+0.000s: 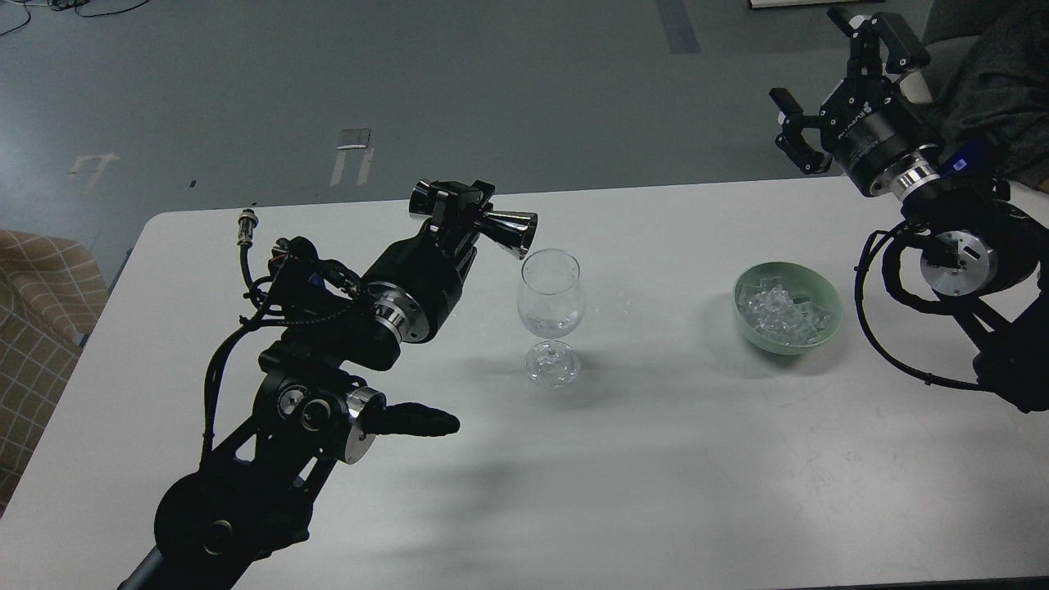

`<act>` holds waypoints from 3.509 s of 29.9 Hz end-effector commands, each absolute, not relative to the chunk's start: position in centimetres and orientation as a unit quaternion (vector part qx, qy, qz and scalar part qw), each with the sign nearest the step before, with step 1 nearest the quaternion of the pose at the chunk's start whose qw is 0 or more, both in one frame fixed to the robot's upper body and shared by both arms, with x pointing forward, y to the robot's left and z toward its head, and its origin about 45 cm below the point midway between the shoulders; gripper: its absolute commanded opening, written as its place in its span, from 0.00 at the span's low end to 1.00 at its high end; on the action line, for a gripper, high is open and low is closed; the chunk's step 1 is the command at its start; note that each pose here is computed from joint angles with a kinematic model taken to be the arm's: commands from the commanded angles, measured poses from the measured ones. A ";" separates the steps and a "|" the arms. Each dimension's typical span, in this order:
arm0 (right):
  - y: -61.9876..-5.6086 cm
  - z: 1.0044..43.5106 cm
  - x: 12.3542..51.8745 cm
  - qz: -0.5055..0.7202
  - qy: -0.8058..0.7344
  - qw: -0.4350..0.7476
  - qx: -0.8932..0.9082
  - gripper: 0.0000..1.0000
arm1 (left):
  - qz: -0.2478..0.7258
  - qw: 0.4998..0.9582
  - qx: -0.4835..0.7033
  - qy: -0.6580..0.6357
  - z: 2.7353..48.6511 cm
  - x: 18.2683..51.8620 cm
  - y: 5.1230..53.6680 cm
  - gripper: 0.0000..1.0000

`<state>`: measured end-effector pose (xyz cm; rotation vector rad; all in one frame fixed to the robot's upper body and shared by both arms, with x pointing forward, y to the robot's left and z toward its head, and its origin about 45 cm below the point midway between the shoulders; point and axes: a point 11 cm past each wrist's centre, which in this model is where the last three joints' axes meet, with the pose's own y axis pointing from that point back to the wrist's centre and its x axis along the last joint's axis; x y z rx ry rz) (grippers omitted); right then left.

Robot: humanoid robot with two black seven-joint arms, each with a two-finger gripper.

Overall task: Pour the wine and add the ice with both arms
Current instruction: 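Turn the jigger upright and carry it back to its spot, then lower the jigger onto the table and open the left gripper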

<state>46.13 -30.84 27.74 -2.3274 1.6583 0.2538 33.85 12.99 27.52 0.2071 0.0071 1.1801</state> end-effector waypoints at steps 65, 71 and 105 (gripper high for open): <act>-30.0 27.0 46.1 0.092 0.567 0.124 -0.809 1.00 | 0.522 0.592 -0.311 0.529 11.6 32.6 32.4 0.47; -30.0 27.0 46.1 0.092 0.567 0.124 -0.809 1.00 | 0.522 0.595 -0.305 0.530 11.5 32.6 32.2 0.48; -30.0 27.0 46.1 0.092 0.568 0.125 -0.809 1.00 | 0.540 0.588 -0.304 0.519 11.2 30.7 34.9 0.97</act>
